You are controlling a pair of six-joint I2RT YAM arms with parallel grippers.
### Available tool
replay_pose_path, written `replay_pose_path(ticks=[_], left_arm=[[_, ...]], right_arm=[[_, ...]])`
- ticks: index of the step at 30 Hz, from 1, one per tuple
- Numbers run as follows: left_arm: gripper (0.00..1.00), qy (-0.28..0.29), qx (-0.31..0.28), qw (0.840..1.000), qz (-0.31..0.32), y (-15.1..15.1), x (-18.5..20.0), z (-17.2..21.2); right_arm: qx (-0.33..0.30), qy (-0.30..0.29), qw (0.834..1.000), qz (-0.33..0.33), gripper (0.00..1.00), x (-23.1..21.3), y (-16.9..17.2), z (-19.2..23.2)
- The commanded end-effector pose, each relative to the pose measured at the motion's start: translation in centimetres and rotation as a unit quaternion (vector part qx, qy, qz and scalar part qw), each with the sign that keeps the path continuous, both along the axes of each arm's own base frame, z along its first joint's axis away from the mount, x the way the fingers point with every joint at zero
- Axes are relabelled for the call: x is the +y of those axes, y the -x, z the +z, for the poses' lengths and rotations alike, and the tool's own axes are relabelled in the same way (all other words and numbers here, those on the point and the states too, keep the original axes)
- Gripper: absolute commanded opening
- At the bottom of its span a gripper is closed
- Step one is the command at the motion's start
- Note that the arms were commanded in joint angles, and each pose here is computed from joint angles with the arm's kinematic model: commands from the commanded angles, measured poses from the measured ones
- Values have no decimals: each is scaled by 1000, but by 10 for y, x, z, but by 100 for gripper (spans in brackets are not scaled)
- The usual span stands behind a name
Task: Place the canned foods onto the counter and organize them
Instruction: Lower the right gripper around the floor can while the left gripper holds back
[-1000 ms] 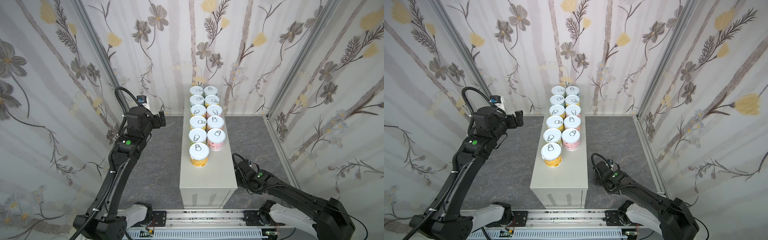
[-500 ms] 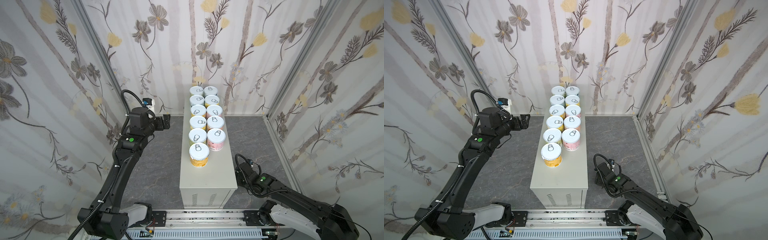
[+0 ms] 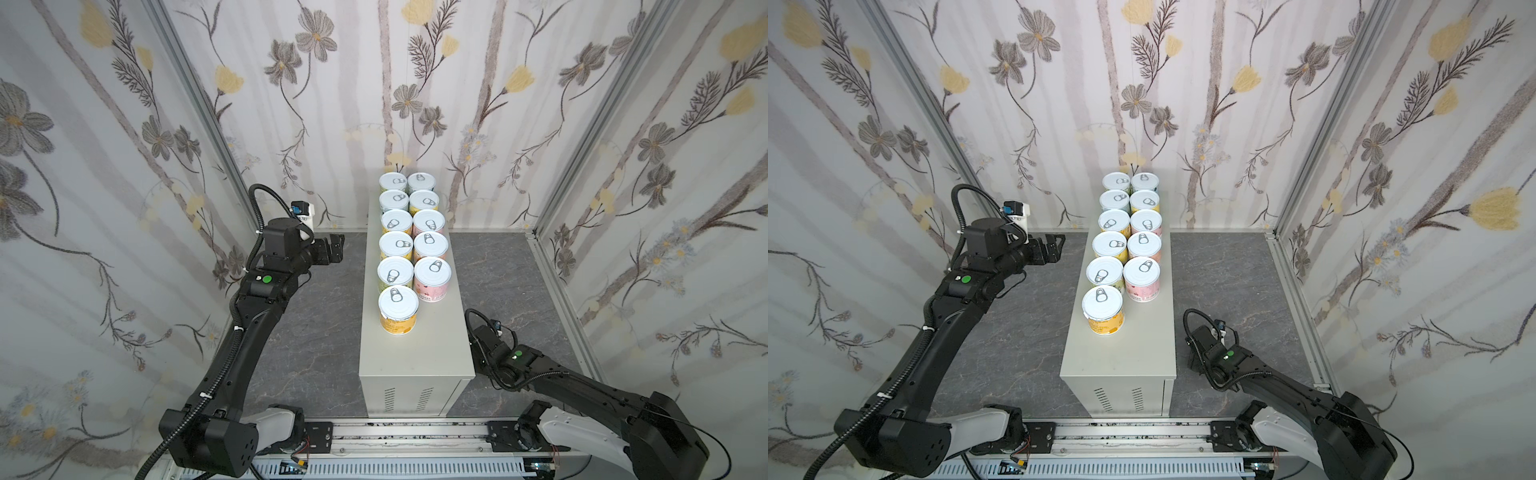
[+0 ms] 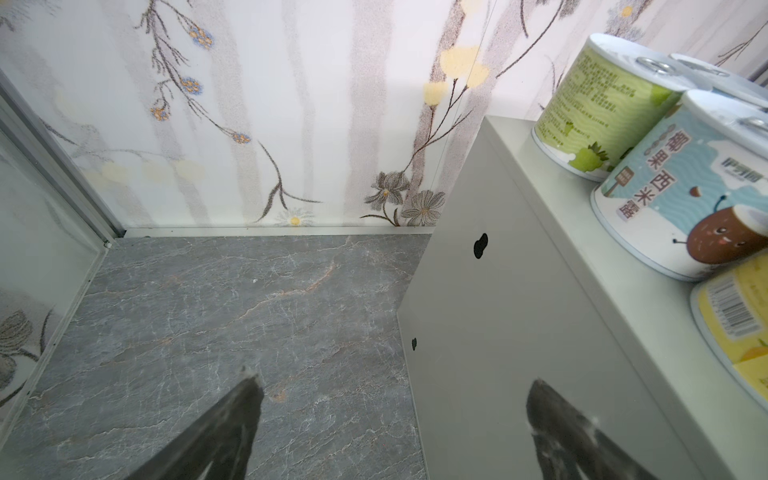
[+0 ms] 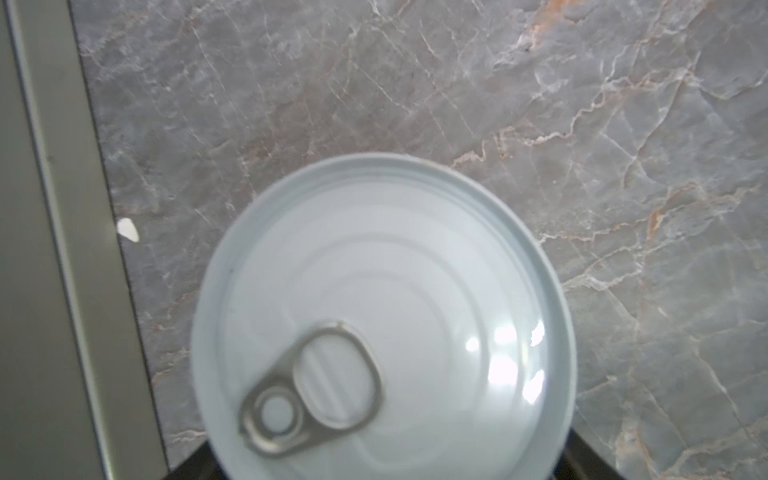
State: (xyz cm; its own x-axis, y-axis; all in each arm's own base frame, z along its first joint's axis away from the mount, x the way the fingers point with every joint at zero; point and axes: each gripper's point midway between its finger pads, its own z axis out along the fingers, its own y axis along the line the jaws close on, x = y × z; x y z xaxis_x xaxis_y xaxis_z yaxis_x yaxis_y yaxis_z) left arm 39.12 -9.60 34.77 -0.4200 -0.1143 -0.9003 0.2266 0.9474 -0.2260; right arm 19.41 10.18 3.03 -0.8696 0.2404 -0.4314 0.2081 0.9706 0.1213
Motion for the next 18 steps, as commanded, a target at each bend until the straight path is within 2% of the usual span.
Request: replay_pose_path(ticks=[1, 6, 12, 18], left_arm=[[100, 7, -19, 1000, -10, -5, -4, 8], [100, 6, -17, 1000, -11, -6, -4, 6], [100, 8, -13, 1000, -17, -9, -7, 3], [100, 10, -5, 1000, -26, -14, -11, -2]], right_arm=[[9, 13, 1000, -3, 76, -4, 3, -4], [1, 27, 1000, -1, 74, -6, -2, -3], [-12, 39, 999, -3, 80, -8, -10, 3], [-23, 43, 999, -5, 79, -9, -14, 6]])
